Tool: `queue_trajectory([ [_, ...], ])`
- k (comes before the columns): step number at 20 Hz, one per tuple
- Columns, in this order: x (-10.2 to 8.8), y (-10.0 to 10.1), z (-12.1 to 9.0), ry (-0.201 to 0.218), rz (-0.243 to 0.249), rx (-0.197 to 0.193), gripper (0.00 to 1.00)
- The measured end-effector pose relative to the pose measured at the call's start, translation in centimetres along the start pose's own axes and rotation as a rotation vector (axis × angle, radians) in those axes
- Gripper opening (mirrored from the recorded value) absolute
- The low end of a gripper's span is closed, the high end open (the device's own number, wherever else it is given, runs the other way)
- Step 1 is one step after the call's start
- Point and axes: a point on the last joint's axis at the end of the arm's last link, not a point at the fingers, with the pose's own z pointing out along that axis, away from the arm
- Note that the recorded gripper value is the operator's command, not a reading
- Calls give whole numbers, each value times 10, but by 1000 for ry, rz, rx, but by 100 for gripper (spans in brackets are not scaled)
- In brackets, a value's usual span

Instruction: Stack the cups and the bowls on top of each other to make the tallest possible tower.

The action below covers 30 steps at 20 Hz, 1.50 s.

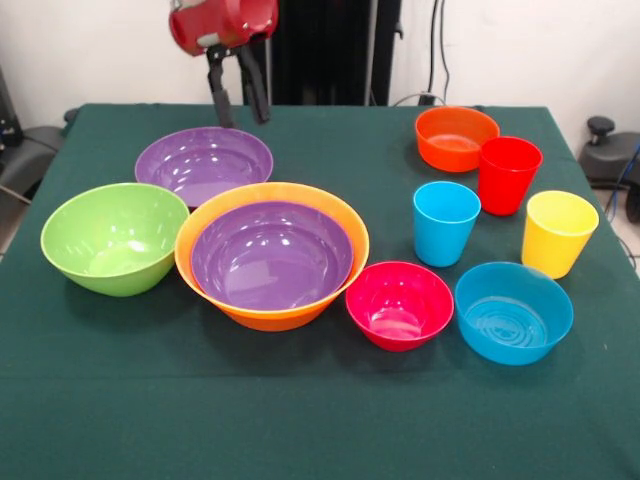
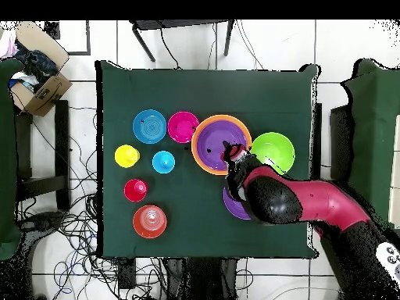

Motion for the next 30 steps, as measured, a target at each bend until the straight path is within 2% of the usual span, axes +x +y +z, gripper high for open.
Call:
queue_trajectory([
  [1, 2, 6, -5, 9, -7, 25, 100],
  [5, 5, 18, -15, 19, -13, 75, 100],
  [13, 17, 47, -33, 12, -29, 151, 100],
  [14, 25, 55, -37, 11, -44, 174, 100],
  [16, 30, 61, -39, 11, -56, 189, 100],
  [18, 45, 73, -42, 16, -88, 222, 100],
  [23, 67, 92, -46, 25, -128, 266, 100],
  [30, 92, 118, -37, 59, -141, 350, 100],
])
